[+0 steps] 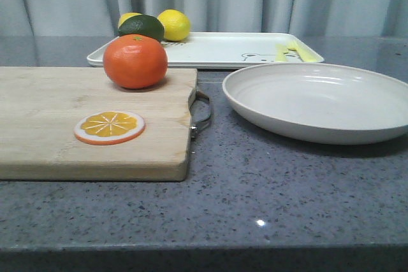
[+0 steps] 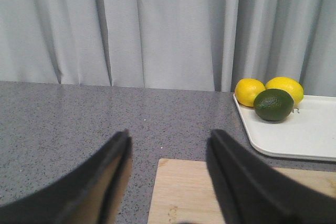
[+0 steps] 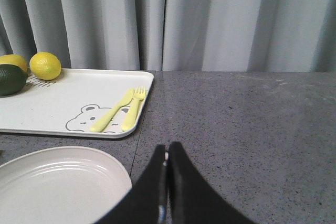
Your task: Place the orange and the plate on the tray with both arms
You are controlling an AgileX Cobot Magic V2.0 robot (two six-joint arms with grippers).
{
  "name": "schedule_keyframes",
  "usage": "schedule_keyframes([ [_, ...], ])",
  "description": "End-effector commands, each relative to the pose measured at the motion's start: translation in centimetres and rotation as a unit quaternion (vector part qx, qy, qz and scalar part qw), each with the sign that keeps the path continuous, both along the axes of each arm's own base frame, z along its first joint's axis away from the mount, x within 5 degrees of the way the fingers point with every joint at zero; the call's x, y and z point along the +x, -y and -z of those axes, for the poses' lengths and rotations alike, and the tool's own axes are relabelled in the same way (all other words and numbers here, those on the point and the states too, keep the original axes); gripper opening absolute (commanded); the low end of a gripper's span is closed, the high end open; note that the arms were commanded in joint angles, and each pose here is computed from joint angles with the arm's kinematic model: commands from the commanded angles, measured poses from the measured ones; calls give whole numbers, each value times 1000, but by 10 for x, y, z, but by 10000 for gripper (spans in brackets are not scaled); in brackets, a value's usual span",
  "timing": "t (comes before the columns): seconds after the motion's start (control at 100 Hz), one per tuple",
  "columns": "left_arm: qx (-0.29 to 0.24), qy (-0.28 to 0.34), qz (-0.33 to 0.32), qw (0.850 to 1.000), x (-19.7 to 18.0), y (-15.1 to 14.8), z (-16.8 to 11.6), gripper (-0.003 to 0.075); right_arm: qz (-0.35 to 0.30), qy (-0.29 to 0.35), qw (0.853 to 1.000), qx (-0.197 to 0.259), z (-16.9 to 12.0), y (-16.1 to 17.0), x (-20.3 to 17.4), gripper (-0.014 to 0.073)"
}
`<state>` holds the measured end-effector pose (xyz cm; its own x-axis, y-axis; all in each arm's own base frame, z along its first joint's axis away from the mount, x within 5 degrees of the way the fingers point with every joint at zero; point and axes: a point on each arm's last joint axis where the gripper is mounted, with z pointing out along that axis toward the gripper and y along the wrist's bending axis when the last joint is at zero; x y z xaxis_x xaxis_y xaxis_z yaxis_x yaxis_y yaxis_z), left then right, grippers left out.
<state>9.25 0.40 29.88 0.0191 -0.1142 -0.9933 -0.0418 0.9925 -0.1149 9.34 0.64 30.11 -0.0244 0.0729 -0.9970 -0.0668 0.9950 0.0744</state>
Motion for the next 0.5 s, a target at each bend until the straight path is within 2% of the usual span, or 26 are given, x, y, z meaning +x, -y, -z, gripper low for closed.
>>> schedule_keyframes([
  [0.0,-3,36,0,999,8,0,-24,537,-2,55,998,-1,-19,0,1,-57],
  [0.09,-5,14,1,1000,18,-1,-29,574,-2,55,998,-1,-19,0,1,-57],
  [0.25,-7,-2,3,1000,39,-1,-42,578,-2,55,998,-1,-19,0,1,-57],
  [0.49,-5,-58,70,996,85,21,-60,578,-2,55,998,-1,-19,0,1,-57],
])
